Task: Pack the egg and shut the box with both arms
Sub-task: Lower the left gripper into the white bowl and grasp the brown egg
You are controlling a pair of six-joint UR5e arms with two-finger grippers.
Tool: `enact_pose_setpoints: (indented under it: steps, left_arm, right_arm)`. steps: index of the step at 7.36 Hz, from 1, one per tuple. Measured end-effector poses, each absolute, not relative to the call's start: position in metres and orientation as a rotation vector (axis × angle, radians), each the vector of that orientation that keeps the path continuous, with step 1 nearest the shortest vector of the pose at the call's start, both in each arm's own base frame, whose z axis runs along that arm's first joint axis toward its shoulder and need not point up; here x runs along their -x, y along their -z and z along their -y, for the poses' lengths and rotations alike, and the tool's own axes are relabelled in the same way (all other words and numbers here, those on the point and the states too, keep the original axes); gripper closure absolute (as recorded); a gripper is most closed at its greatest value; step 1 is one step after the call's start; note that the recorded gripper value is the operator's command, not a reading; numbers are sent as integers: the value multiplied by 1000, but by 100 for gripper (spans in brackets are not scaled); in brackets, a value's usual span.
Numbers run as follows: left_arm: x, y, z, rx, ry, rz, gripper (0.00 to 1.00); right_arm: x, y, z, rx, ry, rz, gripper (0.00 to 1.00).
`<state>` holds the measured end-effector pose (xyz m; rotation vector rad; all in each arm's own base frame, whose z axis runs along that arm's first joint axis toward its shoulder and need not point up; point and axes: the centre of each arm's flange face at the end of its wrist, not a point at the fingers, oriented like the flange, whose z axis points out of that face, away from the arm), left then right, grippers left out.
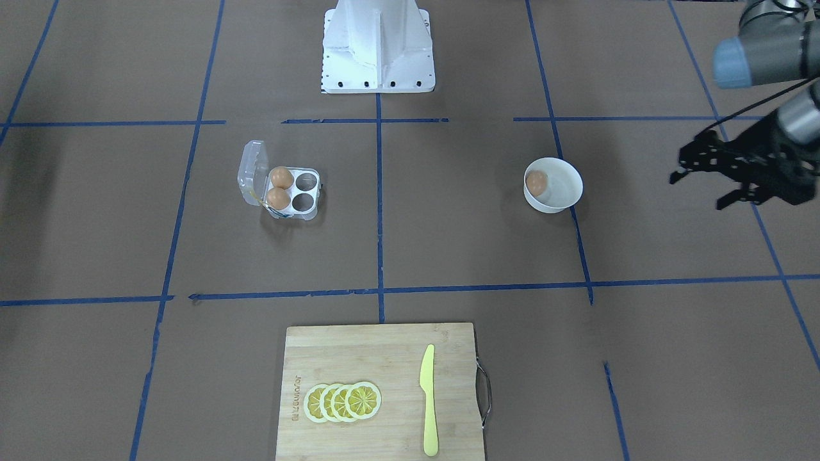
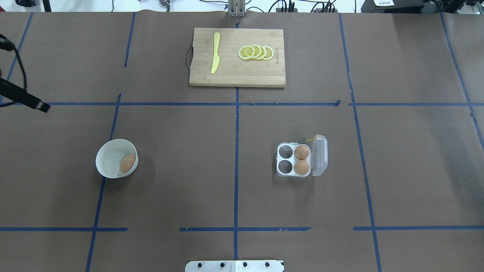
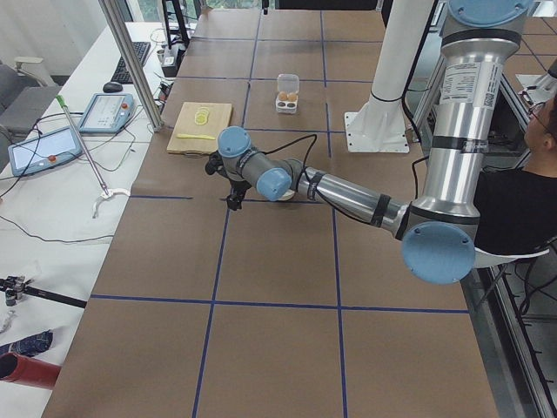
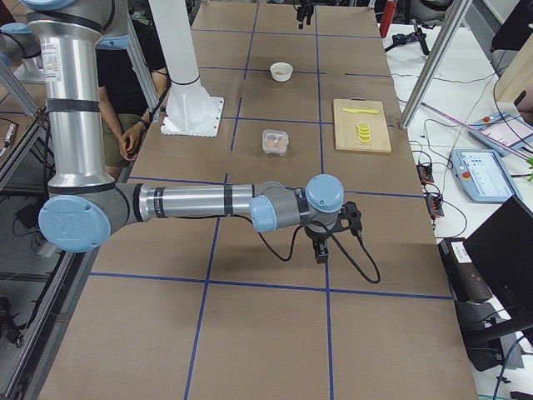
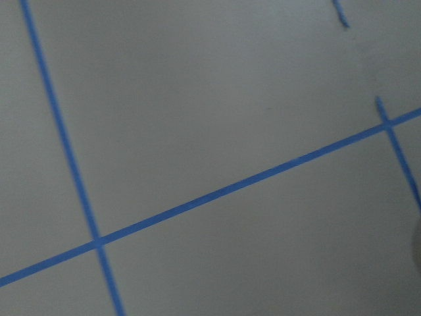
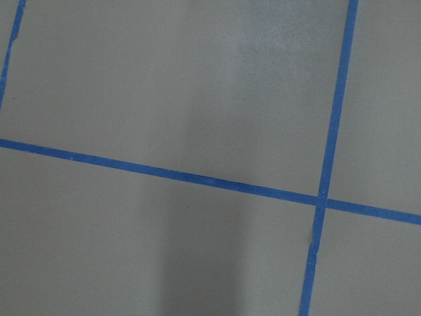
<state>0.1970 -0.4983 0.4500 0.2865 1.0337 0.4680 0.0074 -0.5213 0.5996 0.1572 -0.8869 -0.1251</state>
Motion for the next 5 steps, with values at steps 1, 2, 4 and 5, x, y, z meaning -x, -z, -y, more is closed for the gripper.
enact_pose_setpoints:
  steps: [1,2,4,5]
  left_arm:
    - [-243,-437,480,-295,-525,-1071,23]
    - [-276,-425,467,-285,-545,-1093,25]
    - [-319,-415,448,-193,-498,-1122,26]
    - [-334,-415,444,-158,-486,-1125,26]
  right_arm:
    - [-6,-599,521,-158,129,889,0]
    - [-5,-599,521,-158,130,891,0]
    - [-4,-598,521,-156,132,900,0]
    - [-3,-599,521,-154,132,904,0]
